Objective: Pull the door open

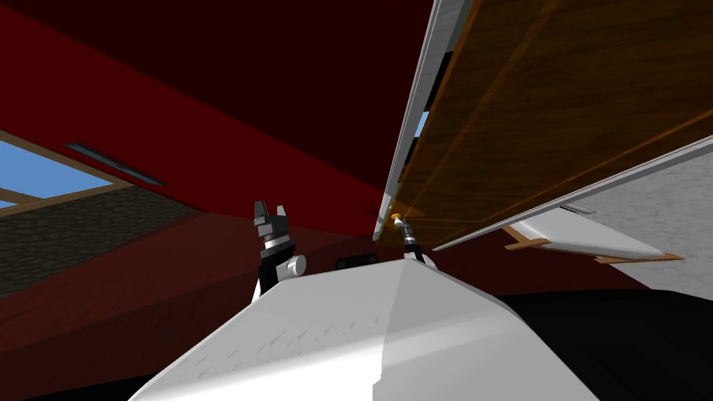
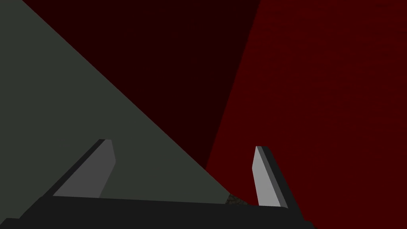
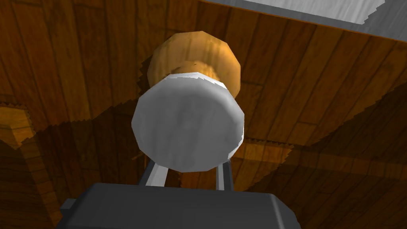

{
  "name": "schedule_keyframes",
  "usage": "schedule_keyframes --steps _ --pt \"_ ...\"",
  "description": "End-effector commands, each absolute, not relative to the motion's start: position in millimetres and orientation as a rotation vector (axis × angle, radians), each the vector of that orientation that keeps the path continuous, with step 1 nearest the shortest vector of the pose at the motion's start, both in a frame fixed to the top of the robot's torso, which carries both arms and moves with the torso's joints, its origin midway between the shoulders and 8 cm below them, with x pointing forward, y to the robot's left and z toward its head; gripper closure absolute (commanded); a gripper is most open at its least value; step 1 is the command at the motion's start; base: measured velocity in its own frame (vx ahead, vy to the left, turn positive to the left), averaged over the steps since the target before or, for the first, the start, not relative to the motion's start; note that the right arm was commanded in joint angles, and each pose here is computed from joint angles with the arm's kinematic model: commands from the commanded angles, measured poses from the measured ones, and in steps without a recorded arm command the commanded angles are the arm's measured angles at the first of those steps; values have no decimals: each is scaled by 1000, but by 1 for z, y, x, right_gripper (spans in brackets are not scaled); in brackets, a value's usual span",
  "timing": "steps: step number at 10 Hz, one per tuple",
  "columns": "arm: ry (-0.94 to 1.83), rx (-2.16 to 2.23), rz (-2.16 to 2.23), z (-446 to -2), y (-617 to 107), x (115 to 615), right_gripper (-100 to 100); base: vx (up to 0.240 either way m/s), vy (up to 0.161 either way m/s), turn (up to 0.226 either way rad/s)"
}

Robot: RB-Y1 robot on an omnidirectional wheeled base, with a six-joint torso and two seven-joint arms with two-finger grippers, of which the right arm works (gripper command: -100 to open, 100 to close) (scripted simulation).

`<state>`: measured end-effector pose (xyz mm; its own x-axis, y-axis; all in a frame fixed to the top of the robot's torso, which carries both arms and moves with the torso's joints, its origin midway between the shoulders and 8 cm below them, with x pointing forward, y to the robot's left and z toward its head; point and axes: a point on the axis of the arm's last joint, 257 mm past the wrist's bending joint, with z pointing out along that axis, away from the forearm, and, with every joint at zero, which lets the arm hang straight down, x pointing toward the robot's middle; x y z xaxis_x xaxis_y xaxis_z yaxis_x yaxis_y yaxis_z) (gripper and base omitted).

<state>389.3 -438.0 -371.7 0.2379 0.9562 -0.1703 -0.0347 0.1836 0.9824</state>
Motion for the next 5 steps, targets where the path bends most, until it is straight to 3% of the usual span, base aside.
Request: schedule_keyframes --steps 1,5 --pt "1049 1154 989 -368 -427 397 100 -51 -17 29" --pt "978 1231 1064 -368 -430 397 100 -51 -13 64"
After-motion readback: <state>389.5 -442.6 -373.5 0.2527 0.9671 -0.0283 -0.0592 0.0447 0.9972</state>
